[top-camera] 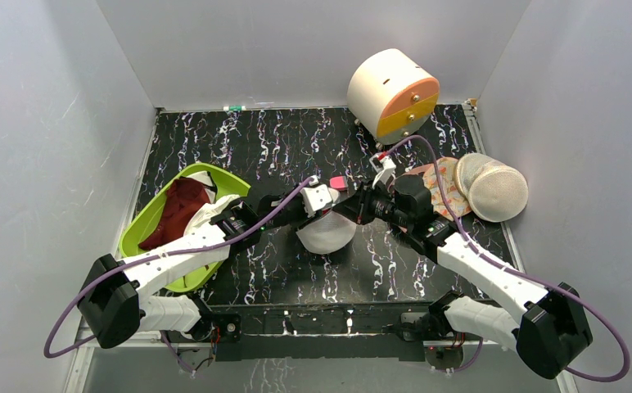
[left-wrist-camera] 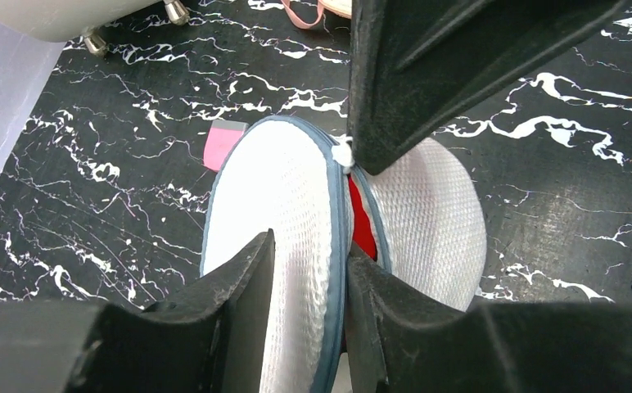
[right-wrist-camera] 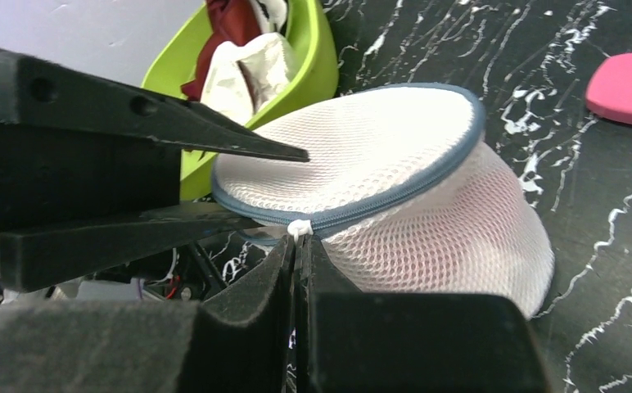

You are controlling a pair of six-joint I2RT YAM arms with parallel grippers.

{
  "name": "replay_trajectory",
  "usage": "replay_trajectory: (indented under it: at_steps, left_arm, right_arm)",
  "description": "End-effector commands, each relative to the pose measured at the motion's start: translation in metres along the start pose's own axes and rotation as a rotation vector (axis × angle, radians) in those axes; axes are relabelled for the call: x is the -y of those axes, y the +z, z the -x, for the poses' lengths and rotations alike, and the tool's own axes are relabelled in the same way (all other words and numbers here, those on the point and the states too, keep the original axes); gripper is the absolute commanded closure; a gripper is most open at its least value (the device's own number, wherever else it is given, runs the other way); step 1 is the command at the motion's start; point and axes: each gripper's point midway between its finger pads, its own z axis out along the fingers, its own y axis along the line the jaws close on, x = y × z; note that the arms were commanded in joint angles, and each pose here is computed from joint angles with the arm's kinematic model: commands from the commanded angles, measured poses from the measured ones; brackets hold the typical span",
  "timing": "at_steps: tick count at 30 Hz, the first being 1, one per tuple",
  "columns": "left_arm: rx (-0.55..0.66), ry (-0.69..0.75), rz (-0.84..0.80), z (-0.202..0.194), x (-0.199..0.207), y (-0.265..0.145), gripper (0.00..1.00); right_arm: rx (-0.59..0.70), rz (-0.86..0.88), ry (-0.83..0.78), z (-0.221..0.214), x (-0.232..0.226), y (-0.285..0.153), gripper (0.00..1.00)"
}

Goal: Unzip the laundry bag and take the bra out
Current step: Unzip the laundry bag at the center of the board.

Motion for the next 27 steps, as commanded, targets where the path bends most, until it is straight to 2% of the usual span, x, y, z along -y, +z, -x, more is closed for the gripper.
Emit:
replay_trajectory:
  at_steps: [1,5,9,18,27]
  left_arm:
    - [0.037,0.016,0.028,0.016,-0.008,-0.003,0.67]
    - [0.039,0.017,0.028,0.017,-0.008,-0.003,0.71]
    - [0.039,0.021,0.028,0.017,-0.007,-0.003,0.80]
    - [0.043,0.030,0.036,0.019,-0.008,-0.005,0.95]
    - [0.042,0.036,0.043,0.020,-0.009,-0.006,1.00]
  right_arm:
    - [0.058,0.156,-0.056,0.021,-0.037,0.000,1.00]
    - [0.046,0.167,-0.056,0.016,-0.040,0.003,1.00]
    - [0.040,0.164,-0.054,0.013,-0.039,0.006,1.00]
    - [0.056,0.016,-0.024,0.014,-0.012,0.009,1.00]
    - [0.115,-0.215,0.022,0.020,0.027,0.000,1.00]
